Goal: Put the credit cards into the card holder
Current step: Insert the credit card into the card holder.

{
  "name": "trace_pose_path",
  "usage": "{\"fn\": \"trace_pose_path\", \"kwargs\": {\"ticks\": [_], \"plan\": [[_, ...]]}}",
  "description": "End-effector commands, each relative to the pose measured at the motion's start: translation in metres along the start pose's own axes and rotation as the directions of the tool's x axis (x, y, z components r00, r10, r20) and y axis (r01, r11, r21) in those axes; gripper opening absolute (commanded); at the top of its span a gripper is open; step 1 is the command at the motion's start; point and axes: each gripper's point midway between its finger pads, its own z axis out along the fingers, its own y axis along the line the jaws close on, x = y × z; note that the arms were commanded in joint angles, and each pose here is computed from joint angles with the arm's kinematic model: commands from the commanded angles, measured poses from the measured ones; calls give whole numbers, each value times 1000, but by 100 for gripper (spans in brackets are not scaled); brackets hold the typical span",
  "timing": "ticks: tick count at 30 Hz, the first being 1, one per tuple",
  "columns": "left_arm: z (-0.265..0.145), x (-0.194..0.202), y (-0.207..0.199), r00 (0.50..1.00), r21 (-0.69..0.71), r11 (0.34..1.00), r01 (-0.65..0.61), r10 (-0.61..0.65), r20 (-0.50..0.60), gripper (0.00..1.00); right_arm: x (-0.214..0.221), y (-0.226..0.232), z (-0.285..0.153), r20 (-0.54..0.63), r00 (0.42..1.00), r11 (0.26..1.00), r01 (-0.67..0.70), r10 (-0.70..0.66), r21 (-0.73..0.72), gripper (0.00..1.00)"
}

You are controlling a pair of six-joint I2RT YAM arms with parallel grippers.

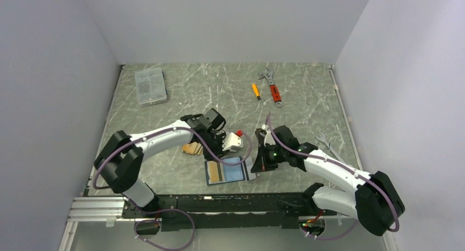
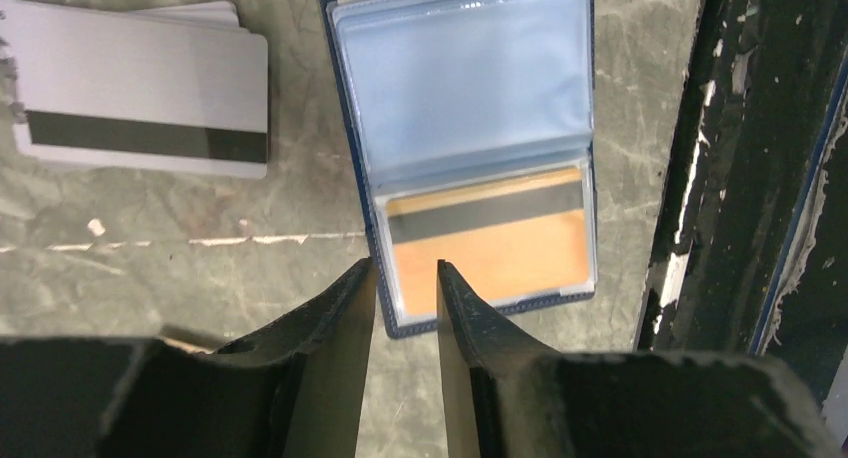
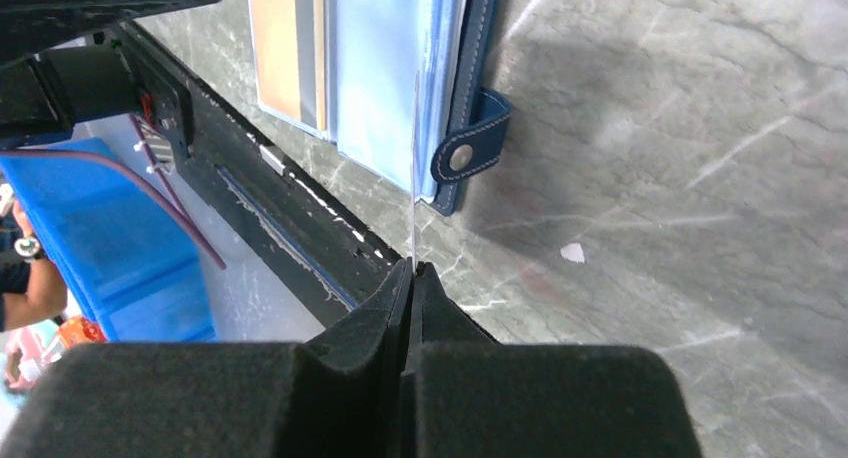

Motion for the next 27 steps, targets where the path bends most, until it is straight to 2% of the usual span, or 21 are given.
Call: {"fn": "trace_pose_path", "kwargs": {"ticks": [1, 4, 11, 27], "plan": [[-13, 13, -13, 998, 21, 998, -60, 60, -8, 35, -19, 18, 5, 20, 997, 996, 80, -79, -42, 0], [-5, 35, -16, 997, 16, 998, -55, 55, -62, 33, -21, 18, 9, 5, 996, 995, 90, -90, -40, 0], [4, 58, -5, 991, -56, 997, -53, 46, -125, 29, -21, 19, 21, -26, 995, 993, 99, -101, -65, 0], [15, 63, 6, 989, -99, 994, -35, 21, -145, 25, -8, 6, 28, -66, 996, 998, 63, -65, -30, 0]]}}
